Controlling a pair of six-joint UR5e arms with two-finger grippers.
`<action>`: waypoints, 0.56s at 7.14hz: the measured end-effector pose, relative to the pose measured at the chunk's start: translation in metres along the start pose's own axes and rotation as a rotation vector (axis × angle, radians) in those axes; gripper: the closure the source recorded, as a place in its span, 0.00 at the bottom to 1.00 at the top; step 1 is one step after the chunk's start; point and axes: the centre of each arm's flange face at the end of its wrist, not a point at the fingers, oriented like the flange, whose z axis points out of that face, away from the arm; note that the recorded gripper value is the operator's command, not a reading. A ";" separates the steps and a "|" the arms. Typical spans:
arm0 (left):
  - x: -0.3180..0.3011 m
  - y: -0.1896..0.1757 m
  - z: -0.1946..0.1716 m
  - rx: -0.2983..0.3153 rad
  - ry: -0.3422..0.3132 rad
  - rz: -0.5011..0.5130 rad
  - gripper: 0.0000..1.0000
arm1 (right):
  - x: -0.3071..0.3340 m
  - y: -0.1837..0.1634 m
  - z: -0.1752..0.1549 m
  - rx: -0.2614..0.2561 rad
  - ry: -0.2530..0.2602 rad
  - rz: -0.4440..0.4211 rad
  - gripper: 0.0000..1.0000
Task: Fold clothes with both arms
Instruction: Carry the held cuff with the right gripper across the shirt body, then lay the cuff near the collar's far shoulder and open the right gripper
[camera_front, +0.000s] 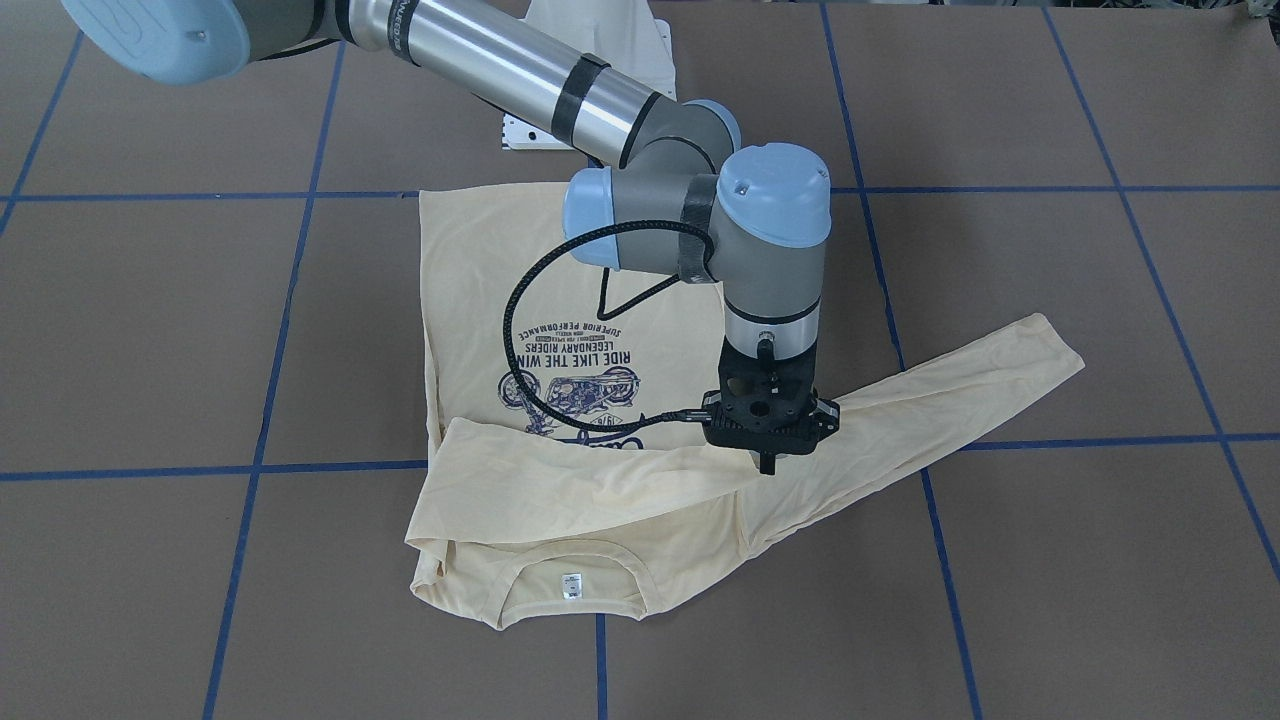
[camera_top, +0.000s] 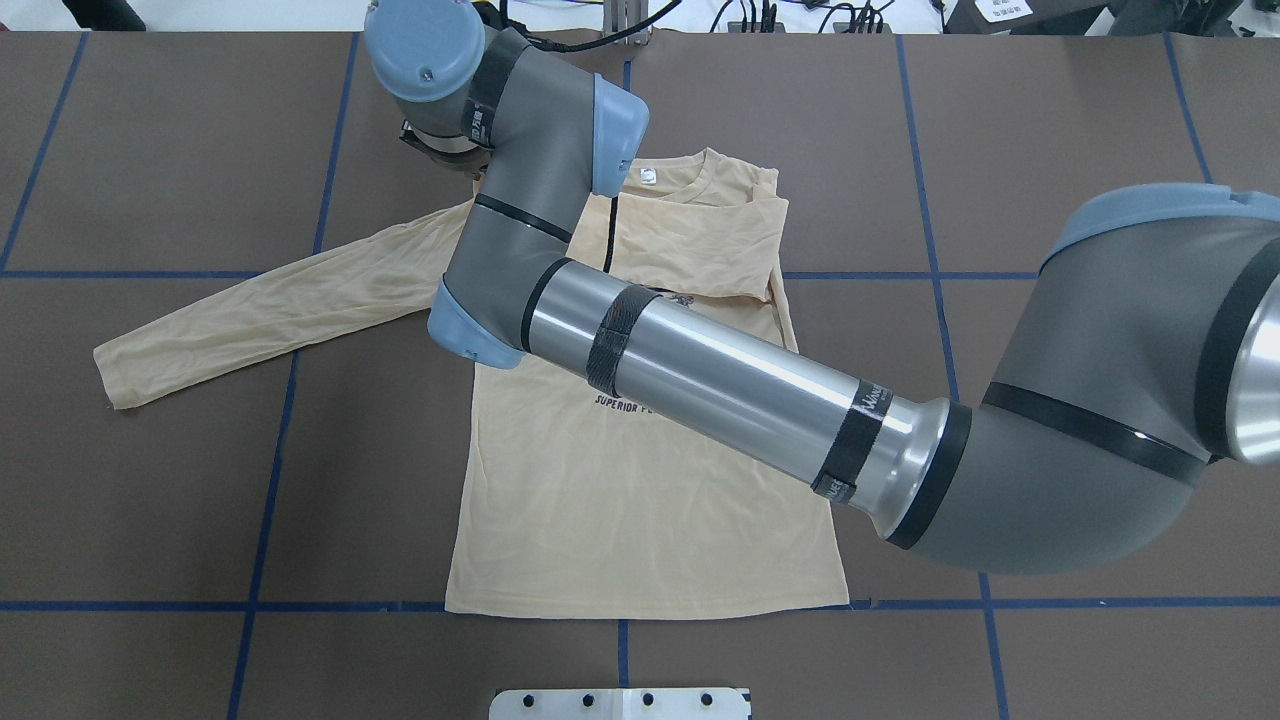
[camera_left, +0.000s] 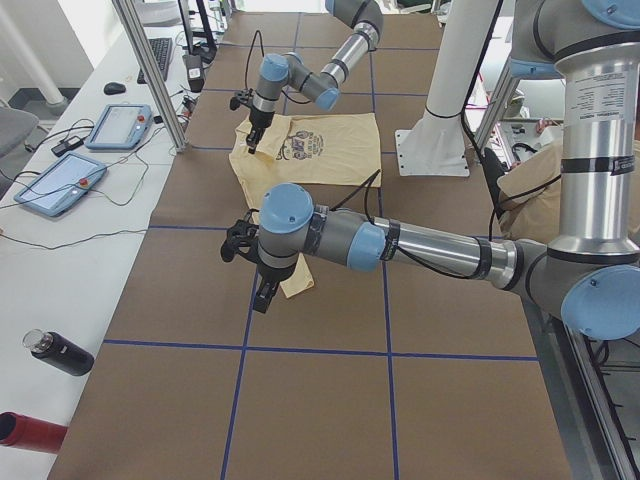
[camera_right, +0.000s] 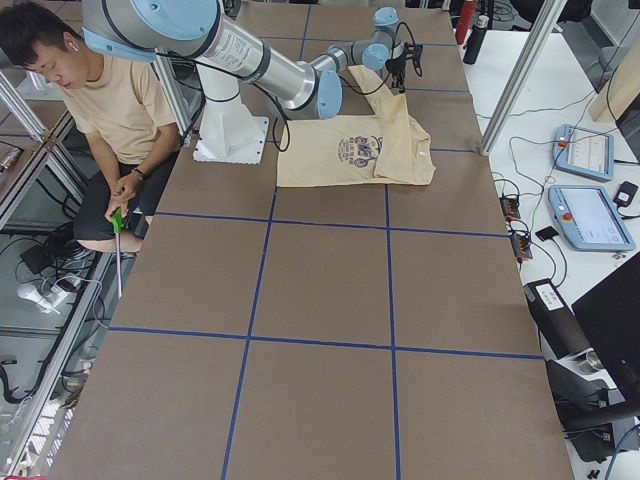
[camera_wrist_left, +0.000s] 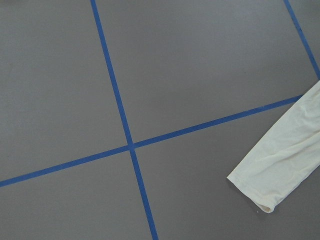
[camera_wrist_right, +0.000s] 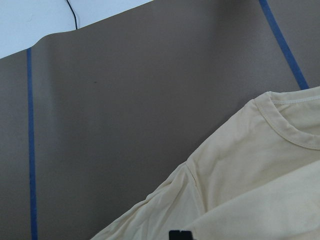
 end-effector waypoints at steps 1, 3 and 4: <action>0.000 0.000 0.000 0.000 0.000 0.000 0.00 | -0.006 0.007 -0.001 -0.005 -0.010 -0.004 1.00; 0.000 0.000 0.000 0.000 0.000 0.001 0.00 | -0.013 0.021 0.000 -0.012 -0.025 -0.014 0.10; 0.001 0.000 0.000 0.000 0.000 0.001 0.00 | -0.013 0.024 0.002 -0.011 -0.031 -0.014 0.02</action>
